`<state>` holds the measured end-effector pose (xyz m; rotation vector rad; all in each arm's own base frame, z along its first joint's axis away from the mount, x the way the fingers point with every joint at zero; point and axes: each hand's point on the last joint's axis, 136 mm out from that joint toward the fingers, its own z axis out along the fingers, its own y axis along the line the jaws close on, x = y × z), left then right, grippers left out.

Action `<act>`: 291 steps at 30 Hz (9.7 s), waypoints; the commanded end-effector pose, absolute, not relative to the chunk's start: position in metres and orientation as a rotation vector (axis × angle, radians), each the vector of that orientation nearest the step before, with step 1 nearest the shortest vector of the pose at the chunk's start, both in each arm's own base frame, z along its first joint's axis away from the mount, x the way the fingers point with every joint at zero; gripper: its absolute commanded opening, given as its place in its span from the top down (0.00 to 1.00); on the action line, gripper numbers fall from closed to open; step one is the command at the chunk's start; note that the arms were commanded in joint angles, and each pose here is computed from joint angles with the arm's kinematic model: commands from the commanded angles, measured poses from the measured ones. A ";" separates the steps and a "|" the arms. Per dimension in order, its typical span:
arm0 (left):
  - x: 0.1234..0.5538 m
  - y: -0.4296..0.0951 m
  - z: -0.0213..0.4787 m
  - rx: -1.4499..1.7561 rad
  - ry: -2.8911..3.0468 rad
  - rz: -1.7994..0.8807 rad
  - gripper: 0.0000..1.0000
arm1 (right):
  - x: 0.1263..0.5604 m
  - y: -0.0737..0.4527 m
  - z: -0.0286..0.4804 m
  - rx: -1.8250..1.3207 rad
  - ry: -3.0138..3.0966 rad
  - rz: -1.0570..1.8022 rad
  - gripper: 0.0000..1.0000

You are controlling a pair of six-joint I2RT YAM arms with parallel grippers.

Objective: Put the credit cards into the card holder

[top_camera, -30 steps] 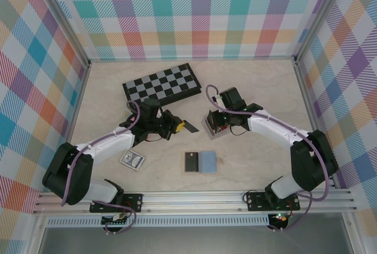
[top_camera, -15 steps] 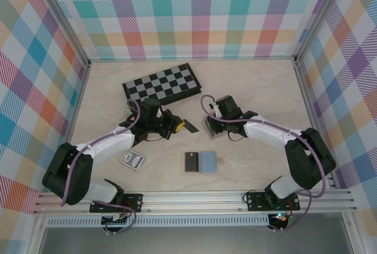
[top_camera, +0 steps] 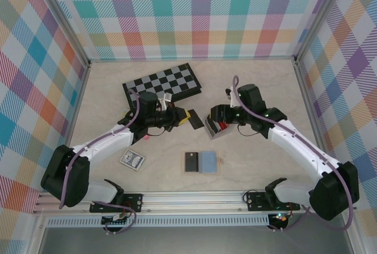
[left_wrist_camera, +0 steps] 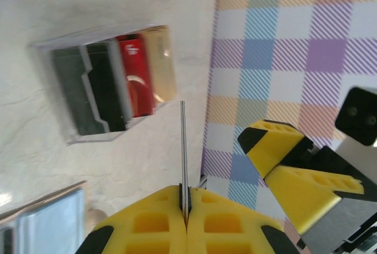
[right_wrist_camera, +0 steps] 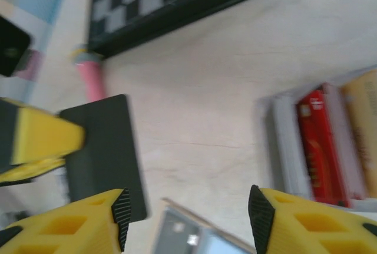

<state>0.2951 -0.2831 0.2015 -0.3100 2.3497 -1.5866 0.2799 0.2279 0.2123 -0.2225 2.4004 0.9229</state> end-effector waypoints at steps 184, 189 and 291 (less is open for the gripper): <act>0.228 -0.322 0.267 0.251 2.140 -1.821 0.71 | 0.256 0.248 0.242 0.061 2.216 1.607 0.98; 0.230 -0.322 0.263 0.238 2.155 -1.792 0.92 | 0.256 0.244 0.235 0.097 2.240 1.574 0.96; 0.143 -0.302 0.030 0.002 2.852 -1.247 1.00 | 0.168 0.199 0.005 0.126 3.081 0.457 0.85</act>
